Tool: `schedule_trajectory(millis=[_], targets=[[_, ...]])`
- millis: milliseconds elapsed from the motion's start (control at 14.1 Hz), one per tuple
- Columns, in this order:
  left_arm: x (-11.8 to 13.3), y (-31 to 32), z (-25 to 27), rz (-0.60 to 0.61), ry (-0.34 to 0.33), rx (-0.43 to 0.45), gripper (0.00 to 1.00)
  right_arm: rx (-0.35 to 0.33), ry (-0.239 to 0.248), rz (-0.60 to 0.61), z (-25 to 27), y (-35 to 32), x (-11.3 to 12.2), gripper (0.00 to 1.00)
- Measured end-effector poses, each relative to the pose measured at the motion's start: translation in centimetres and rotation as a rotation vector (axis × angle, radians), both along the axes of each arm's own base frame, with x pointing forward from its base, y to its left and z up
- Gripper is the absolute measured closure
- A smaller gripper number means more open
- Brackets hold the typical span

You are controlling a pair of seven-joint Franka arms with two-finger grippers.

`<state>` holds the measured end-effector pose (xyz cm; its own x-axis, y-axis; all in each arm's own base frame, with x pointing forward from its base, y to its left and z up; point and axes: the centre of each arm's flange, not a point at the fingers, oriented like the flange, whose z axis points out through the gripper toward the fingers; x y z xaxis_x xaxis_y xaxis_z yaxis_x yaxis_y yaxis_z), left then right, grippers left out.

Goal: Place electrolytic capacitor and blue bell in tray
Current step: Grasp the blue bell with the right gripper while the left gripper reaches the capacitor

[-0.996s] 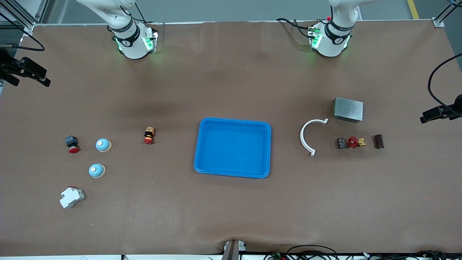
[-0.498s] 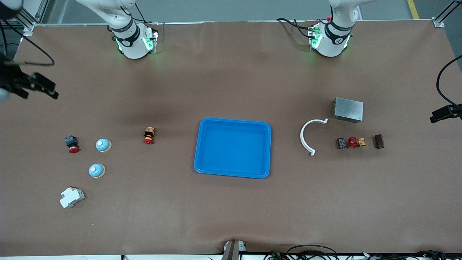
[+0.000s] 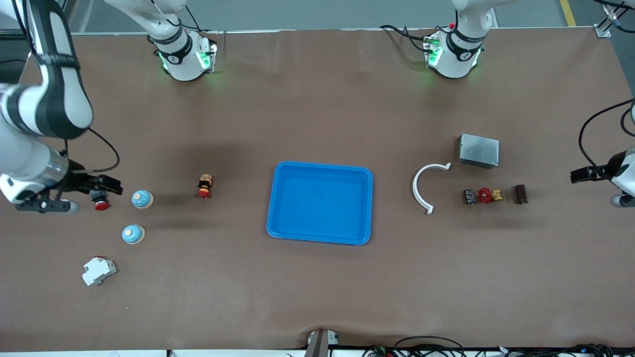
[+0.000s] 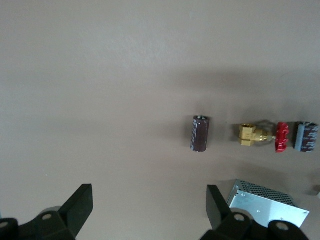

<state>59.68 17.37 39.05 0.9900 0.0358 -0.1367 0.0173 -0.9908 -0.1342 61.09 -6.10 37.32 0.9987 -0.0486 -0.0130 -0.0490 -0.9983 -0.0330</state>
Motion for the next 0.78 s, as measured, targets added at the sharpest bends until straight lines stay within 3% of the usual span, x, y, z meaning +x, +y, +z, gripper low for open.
schedule_trajectory(millis=[284,498,782], targets=[[-1.6,2.4,-3.6,0.047,-0.006,-0.025,0.00,-0.022,-0.044,0.024,-6.0,-0.5,1.9,0.00],[-2.8,2.5,-6.4,0.072,-0.051,-0.056,0.00,-0.034,-0.052,0.033,-9.9,-1.2,2.8,0.00],[-4.9,2.3,-10.6,0.131,-0.153,-0.083,0.00,-0.044,-0.109,0.060,-15.0,-3.4,3.9,0.00]])
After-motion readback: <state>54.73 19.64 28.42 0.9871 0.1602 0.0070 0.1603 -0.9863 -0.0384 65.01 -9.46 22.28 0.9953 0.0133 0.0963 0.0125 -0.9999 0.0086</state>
